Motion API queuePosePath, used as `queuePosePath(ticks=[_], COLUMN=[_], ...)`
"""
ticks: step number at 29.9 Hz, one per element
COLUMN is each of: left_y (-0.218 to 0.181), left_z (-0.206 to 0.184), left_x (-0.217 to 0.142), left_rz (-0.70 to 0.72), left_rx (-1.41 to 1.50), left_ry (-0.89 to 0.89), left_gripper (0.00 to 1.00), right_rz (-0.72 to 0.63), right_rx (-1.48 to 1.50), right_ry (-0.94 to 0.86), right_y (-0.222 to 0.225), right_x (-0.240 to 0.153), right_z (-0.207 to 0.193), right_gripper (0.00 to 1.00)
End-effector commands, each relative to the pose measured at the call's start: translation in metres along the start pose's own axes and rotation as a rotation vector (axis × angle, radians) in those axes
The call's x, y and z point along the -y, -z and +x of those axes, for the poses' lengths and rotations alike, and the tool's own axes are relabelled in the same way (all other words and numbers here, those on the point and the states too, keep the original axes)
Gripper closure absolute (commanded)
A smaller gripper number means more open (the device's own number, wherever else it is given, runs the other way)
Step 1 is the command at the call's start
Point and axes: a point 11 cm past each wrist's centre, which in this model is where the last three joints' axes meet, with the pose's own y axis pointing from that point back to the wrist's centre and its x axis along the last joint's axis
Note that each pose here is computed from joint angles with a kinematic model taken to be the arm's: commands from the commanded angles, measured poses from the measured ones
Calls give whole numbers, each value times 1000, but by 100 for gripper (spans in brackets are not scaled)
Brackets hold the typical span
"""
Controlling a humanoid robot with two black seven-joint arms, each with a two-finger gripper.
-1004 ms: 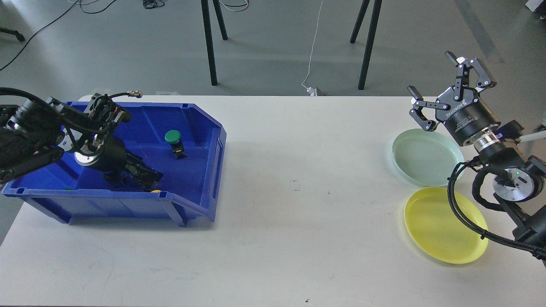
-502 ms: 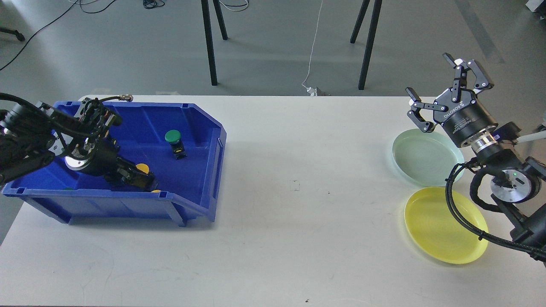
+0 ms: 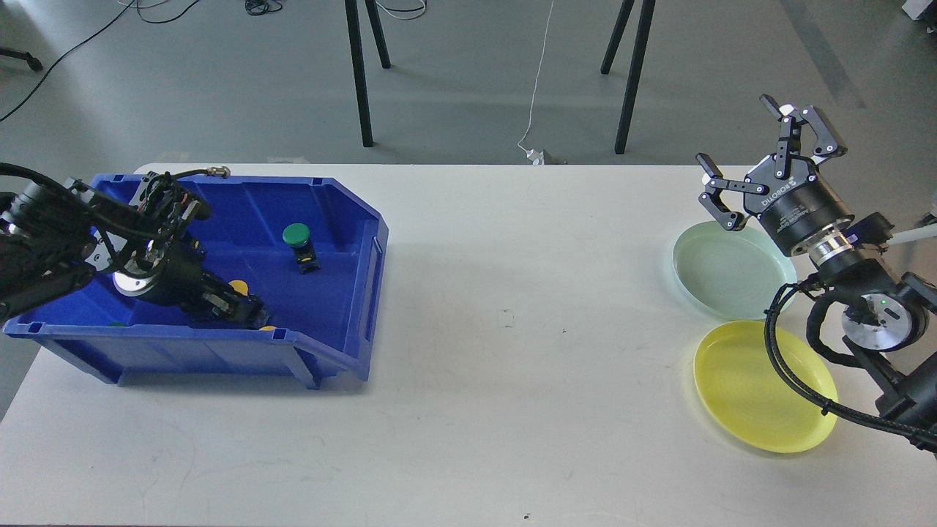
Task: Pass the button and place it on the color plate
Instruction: 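Lift the yellow button and extend the left arm toward the table center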
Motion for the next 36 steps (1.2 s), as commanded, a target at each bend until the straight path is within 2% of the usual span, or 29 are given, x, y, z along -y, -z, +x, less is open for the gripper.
queuePosePath(ticks=[1, 6, 9, 11, 13, 16, 20, 24, 26, 28, 36], left_y=[-1, -3, -1, -8, -26, -61, -131, -195, -211, -220, -219], left_z=[4, 20, 48, 88, 125, 156, 164, 151, 140, 133, 132], left_x=[-2, -12, -50, -92, -129, -160, -132, -64, -29, -10, -9], left_rz=[-3, -14, -29, -59, -179, -432, -860, -1045, -1058, -1050, -1052], left_rx=[1, -8, -40, -50, -112, -232, -442, -515, -556, -553, -552], left_ry=[-13, -62, -171, -322, -510, -686, -674, -529, -470, -444, -450], left_gripper=[89, 89, 89, 90, 89, 89, 89, 89, 89, 89, 89], right_rz=[2, -4, -6, -3, 18, 42, 26, -17, -24, -53, -156], right_rx=[1, -2, -14, -22, -40, -77, -161, -313, -351, -354, -202], right_ry=[-2, -4, -23, -42, -58, -48, 32, 190, 256, 311, 391], right_y=[0, 0, 3, 6, 19, 41, 59, 57, 49, 33, -49], right_x=[0, -1, -5, -6, -4, 0, -6, -15, -18, -22, -25], right_z=[0, 2, 8, 15, 21, 20, 2, -36, -53, -68, -100], right_gripper=[1, 1, 1, 1, 1, 1, 3, 7, 8, 7, 5])
